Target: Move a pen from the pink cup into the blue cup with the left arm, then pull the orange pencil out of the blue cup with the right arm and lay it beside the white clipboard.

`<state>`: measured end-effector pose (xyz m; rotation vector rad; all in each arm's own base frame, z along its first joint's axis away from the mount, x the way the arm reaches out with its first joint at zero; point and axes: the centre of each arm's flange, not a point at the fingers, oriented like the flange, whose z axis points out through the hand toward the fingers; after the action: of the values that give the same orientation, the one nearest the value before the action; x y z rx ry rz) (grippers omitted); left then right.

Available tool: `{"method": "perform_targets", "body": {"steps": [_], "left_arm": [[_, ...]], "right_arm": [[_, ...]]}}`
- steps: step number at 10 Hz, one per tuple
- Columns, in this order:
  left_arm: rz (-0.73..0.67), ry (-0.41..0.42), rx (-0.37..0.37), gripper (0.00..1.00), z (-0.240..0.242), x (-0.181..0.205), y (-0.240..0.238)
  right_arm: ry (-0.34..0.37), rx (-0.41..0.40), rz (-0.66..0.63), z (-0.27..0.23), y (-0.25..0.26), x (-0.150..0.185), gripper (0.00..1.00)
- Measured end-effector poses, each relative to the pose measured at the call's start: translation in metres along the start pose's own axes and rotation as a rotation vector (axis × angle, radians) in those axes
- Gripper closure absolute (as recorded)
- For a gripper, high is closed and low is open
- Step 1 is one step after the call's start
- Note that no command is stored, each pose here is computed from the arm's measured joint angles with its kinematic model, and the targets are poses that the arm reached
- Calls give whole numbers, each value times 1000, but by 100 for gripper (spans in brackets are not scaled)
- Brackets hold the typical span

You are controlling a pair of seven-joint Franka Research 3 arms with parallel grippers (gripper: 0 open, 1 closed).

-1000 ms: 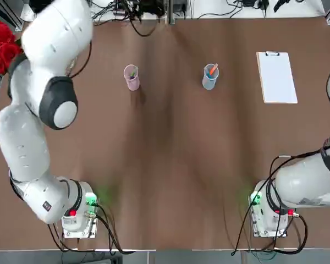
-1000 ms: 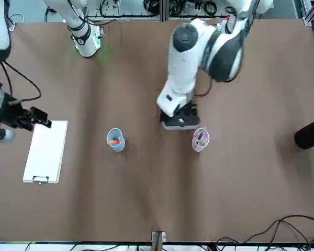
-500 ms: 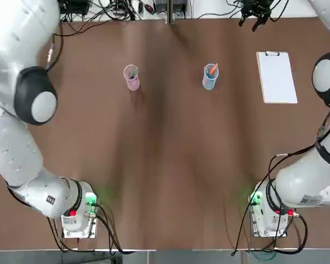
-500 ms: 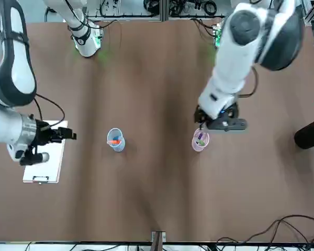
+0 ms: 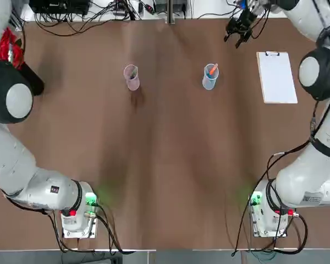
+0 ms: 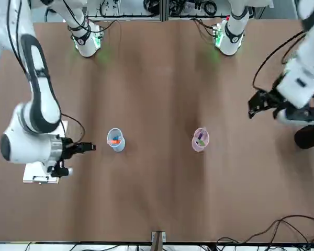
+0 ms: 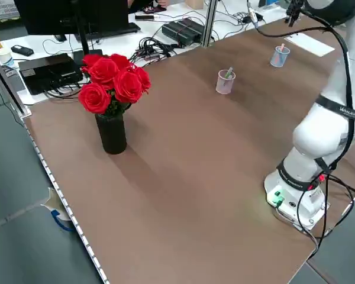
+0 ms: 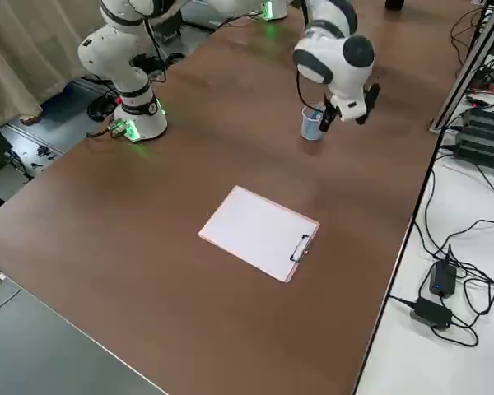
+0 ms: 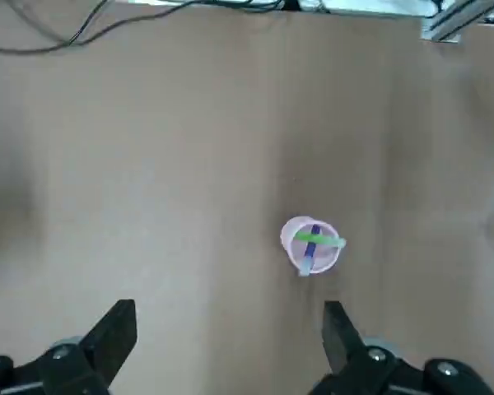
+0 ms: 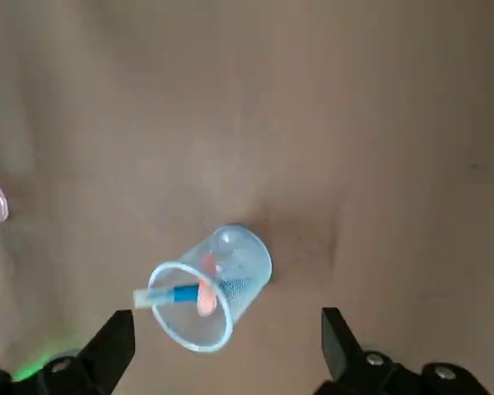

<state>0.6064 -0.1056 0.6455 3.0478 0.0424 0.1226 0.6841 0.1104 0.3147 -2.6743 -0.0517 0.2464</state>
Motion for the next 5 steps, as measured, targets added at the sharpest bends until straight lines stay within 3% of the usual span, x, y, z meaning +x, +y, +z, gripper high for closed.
{"method": "perform_targets", "body": {"steps": [2,5], "left_arm": [[10,-3,9,0,-6,1,-45],[6,-18,29,0,-11,-20,-78]], "right_arm": [[4,1,-7,38,-8,-4,0],[-31,-3,3,54,-4,-14,4]]}}
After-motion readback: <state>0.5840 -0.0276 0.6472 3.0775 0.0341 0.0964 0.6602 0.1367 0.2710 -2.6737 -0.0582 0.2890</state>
